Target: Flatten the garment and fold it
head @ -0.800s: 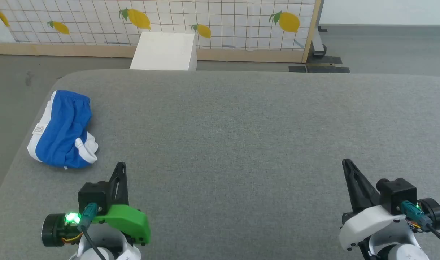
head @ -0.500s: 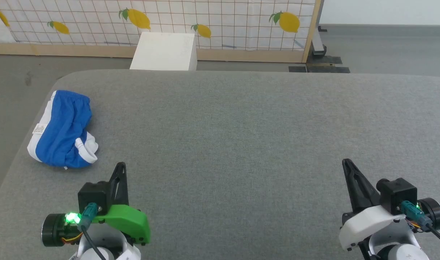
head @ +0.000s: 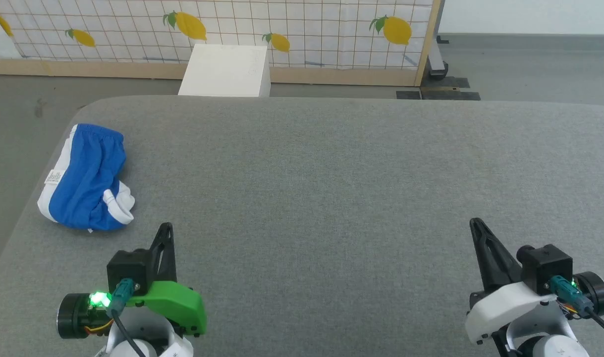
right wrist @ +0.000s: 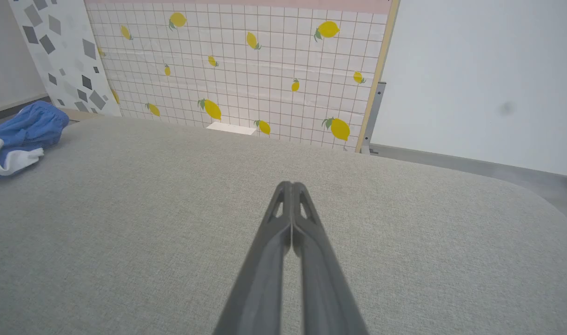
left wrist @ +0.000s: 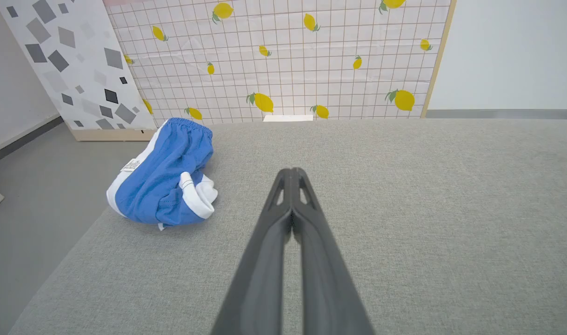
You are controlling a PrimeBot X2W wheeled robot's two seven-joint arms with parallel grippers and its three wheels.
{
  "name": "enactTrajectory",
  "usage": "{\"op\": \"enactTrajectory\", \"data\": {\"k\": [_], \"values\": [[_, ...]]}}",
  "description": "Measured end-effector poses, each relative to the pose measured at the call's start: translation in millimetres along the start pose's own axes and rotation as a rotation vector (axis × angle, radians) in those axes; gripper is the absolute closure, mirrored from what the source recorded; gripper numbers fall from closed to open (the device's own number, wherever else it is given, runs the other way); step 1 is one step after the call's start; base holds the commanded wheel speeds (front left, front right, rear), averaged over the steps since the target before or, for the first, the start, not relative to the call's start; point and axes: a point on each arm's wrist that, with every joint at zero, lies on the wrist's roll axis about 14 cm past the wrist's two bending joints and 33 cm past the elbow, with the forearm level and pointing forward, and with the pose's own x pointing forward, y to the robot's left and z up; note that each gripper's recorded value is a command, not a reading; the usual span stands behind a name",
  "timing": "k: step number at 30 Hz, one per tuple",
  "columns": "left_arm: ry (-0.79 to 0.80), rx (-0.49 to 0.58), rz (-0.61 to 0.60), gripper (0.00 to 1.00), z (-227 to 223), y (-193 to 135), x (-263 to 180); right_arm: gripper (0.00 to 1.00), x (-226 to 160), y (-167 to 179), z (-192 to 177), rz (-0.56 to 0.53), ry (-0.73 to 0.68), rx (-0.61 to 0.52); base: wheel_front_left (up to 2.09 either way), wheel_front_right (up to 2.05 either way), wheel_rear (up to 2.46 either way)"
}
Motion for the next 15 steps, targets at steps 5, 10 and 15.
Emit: {"op": "enactTrajectory", "data": {"k": [5,10,15], "values": [[0.000,0.000,-0.001,1.00,0.0,-0.2,0.0,1.00,0.0,-0.1,0.0,0.000,0.000,0.000,0.00,0.00,0.00],[0.000,0.000,0.000,1.00,0.0,-0.1,0.0,1.00,0.0,-0.1,0.0,0.000,0.000,0.000,0.00,0.00,0.00],[0.000,0.000,0.000,1.00,0.0,-0.1,0.0,1.00,0.0,-0.1,0.0,0.000,0.000,0.000,0.00,0.00,0.00]]}}
